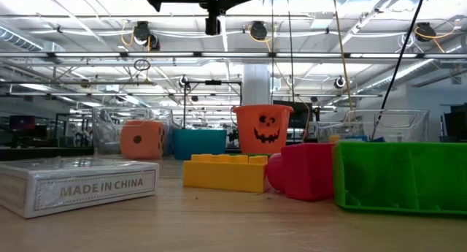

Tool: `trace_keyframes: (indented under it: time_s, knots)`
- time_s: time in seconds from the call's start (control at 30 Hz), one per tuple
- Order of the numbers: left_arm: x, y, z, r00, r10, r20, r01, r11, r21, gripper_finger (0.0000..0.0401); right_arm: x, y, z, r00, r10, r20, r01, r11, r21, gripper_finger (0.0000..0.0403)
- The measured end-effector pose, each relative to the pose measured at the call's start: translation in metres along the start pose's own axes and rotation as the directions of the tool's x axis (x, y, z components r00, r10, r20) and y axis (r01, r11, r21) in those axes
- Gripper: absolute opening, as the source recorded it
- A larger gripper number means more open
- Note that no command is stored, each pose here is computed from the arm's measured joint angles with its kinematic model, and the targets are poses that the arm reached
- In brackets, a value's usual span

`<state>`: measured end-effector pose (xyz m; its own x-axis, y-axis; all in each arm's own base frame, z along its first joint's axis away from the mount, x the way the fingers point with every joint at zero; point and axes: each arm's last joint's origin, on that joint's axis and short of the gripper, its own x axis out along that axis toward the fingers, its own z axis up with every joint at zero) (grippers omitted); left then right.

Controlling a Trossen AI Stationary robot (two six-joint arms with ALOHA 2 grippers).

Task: Pick & Place Toys
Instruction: Put the green game piece into the right transparent bin

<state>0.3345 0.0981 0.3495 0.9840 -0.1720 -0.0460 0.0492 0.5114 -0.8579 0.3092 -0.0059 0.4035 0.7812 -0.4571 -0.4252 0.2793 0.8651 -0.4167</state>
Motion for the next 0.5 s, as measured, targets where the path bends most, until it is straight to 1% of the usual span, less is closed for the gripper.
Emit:
trace_keyframes:
  time_s: [0.5]
  knots:
    - [-0.0012, -0.0043, 0.0039, 0.999, -0.05, 0.018, 0.049, 0.998, 0.037, 0.0215, -0.0049, -0.0038, 0.0025, 1.0, -0.014, 0.026, 0.014, 1.0, 0.008, 0.0142]
